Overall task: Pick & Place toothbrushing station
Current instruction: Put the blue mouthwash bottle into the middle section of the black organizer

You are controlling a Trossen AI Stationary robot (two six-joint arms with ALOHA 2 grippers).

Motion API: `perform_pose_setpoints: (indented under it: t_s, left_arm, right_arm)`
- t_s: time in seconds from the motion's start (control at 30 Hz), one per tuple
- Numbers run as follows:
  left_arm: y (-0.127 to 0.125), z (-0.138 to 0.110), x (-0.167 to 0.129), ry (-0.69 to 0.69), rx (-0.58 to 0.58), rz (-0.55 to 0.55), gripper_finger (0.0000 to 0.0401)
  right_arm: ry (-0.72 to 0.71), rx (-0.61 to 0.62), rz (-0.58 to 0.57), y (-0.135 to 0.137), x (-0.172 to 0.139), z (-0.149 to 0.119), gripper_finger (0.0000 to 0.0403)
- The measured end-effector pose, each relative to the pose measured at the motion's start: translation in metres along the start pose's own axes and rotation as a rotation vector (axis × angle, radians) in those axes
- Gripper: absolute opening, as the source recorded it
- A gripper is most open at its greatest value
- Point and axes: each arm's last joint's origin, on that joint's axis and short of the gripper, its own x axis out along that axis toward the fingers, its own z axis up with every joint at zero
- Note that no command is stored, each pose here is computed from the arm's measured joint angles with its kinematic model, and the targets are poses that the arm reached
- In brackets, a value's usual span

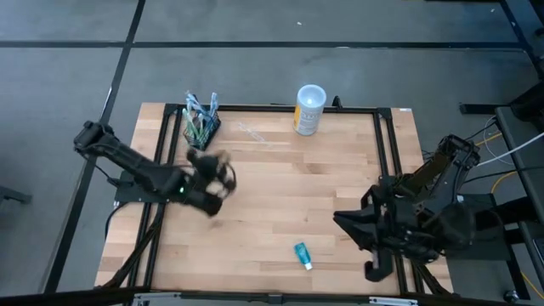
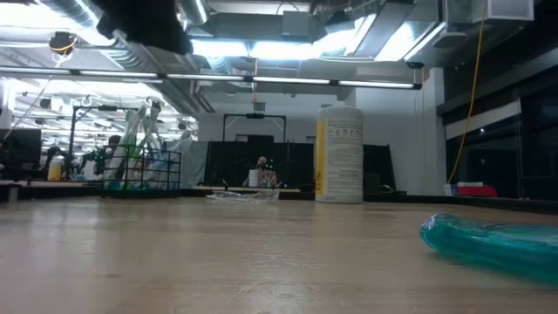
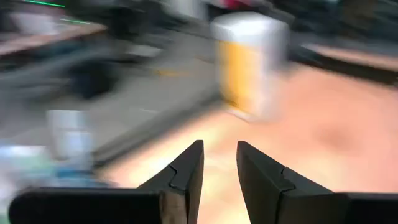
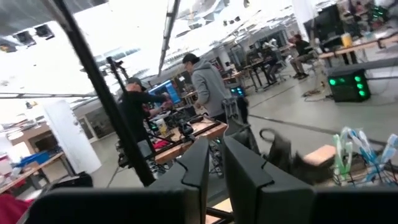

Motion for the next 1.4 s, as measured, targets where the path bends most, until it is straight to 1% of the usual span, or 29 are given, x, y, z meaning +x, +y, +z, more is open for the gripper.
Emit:
perform_pose_setpoints:
  t_s: [0.07,0.13,0.17,0.2,0.23,0.27,0.33,0.37,0.4,0.47,0.6,0.63,0.7,0.77,0.83,0.93,1.0,1.1,1.2,1.27,1.4]
  left_arm:
    - [-0.016,-0.001,-0.021,0.074,0.068,-0.215,0.0087]
    - [-0.029,-0.001,-0.044,0.133,0.133,-0.468,0.0082]
    - [-0.034,0.000,-0.055,0.142,0.138,-0.574,0.0080]
    - [-0.037,0.001,-0.065,0.136,0.118,-0.645,0.0077]
    - [-0.036,0.003,-0.075,0.125,0.093,-0.687,0.0074]
    - [-0.033,0.004,-0.082,0.109,0.060,-0.693,0.0071]
    - [-0.024,0.006,-0.092,0.083,-0.016,-0.656,0.0064]
    - [-0.020,0.006,-0.095,0.083,-0.030,-0.651,0.0061]
    - [-0.019,0.005,-0.096,0.100,-0.023,-0.668,0.0058]
    - [-0.021,0.002,-0.096,0.197,0.028,-0.772,0.0053]
    - [-0.041,-0.016,-0.090,0.442,0.172,-1.009,0.0048]
    - [-0.046,-0.018,-0.089,0.476,0.190,-1.050,0.0048]
    - [-0.059,-0.019,-0.088,0.489,0.233,-1.106,0.0048]
    - [-0.072,-0.014,-0.087,0.437,0.302,-1.129,0.0051]
    - [-0.088,-0.008,-0.085,0.354,0.409,-1.151,0.0057]
    - [-0.110,0.000,-0.079,0.250,0.617,-1.163,0.0071]
    - [-0.124,0.007,-0.072,0.215,0.689,-1.127,0.0081]
    - [-0.138,0.022,-0.056,0.185,0.700,-1.046,0.0094]
    - [-0.144,0.033,-0.041,0.175,0.684,-1.012,0.0100]
    - [-0.142,0.036,-0.035,0.188,0.661,-0.990,0.0102]
    - [-0.133,0.040,-0.028,0.258,0.610,-0.940,0.0102]
  right_arm:
    - [0.002,-0.016,0.011,0.002,-0.005,0.002,0.0049]
    - [0.011,-0.034,0.012,0.003,-0.010,0.002,0.0049]
    - [0.016,-0.041,0.011,0.004,-0.012,0.001,0.0049]
    - [0.024,-0.050,0.016,0.005,-0.014,0.001,0.0049]
    - [0.032,-0.058,0.021,0.006,-0.016,-0.001,0.0049]
    - [0.042,-0.058,0.024,0.007,-0.018,-0.002,0.0049]
    - [0.060,-0.062,0.021,0.008,-0.023,-0.005,0.0049]
    - [0.068,-0.064,0.021,0.009,-0.025,-0.006,0.0049]
    - [0.078,-0.063,0.022,0.009,-0.027,-0.008,0.0049]
    - [0.103,-0.066,0.027,0.010,-0.030,-0.013,0.0049]
    - [0.191,-0.038,0.070,0.009,-0.037,-0.028,0.0049]
    - [0.226,-0.020,0.085,0.008,-0.038,-0.033,0.0049]
    - [0.309,0.041,0.104,0.005,-0.042,-0.043,0.0049]
    - [0.419,0.125,0.114,0.000,-0.045,-0.053,0.0049]
    - [0.549,0.200,0.110,-0.005,-0.048,-0.064,0.0049]
    - [0.747,0.252,0.076,-0.012,-0.053,-0.079,0.0049]
    - [0.889,0.266,0.032,-0.019,-0.057,-0.089,0.0049]
    - [1.064,0.266,-0.029,-0.024,-0.061,-0.103,0.0049]
    - [1.131,0.237,-0.046,-0.021,-0.061,-0.120,0.0049]
    - [1.144,0.208,-0.069,-0.019,-0.059,-0.136,0.0049]
    - [1.268,0.182,-0.112,-0.014,-0.056,-0.181,0.0049]
